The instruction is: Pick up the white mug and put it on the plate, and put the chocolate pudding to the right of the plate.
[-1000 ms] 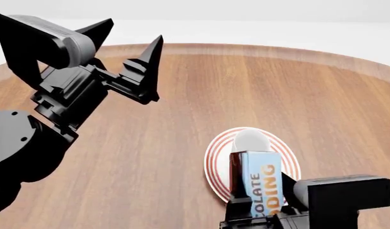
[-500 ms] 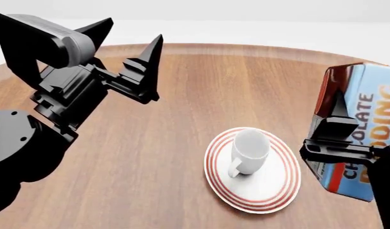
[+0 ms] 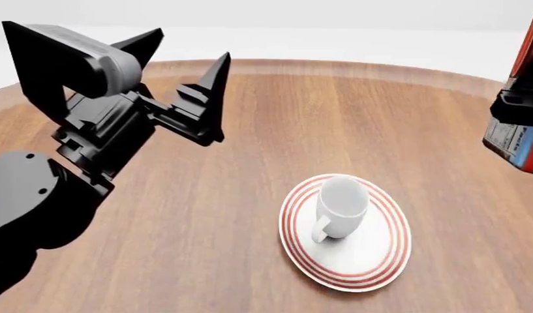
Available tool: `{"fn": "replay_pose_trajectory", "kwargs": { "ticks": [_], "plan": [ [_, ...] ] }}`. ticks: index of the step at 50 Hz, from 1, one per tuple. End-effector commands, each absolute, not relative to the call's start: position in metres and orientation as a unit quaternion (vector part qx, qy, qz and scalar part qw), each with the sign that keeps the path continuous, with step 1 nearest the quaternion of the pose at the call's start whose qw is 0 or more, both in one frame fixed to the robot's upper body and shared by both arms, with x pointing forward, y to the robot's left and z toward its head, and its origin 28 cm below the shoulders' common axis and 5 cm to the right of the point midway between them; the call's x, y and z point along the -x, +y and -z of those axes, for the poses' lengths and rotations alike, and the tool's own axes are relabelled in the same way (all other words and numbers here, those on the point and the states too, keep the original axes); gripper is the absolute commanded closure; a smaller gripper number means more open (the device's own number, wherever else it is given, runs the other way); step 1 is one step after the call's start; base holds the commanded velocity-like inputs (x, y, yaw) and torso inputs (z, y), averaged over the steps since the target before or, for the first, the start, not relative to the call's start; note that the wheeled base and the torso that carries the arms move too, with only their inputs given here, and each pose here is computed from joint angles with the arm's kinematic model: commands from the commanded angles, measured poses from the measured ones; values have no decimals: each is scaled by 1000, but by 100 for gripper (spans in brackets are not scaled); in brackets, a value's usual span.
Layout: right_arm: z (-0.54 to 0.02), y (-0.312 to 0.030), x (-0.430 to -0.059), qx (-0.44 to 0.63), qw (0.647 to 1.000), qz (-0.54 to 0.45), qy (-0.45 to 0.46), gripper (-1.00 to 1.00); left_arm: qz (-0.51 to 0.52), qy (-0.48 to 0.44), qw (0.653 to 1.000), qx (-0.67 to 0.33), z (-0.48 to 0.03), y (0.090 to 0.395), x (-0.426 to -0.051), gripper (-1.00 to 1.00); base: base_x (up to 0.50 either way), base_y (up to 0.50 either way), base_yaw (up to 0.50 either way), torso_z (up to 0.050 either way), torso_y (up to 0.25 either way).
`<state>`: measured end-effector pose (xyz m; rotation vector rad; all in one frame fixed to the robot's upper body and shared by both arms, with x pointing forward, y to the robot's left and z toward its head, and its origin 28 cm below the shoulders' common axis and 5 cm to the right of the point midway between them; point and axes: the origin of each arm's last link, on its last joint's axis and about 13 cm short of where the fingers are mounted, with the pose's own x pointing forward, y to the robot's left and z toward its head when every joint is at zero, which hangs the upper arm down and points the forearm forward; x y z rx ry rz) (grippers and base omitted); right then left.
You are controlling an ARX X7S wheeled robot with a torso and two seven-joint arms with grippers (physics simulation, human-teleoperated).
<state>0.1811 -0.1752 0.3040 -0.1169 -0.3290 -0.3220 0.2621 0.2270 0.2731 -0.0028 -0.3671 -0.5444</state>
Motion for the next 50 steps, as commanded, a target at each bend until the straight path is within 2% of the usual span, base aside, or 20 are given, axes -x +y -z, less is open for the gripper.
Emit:
{"fn": "replay_pose_trajectory", "kwargs": {
  "ticks": [1,14,27,35,42,50],
  "plan": [
    [-334,-201,-214,76,977,134,-145,100,287,-193,938,5,-276,221,-263,-100,0,0,0,0,0],
    [-347,-232,-258,117,979,149,-80,100,290,-191,938,4,-275,219,-264,-100,0,0,0,0,0],
    [-350,-250,-292,126,987,101,9,100,293,-191,937,2,-275,217,-264,-100,0,0,0,0,0],
    [-344,-259,-306,142,987,37,64,100,295,-190,936,0,-275,216,-264,-100,0,0,0,0,0],
    [-336,-271,-314,172,979,46,97,100,297,-189,936,0,-274,215,-265,-100,0,0,0,0,0],
    [-331,-281,-329,126,980,92,126,100,300,-189,935,-2,-275,214,-264,-100,0,0,0,0,0]
  ]
}}
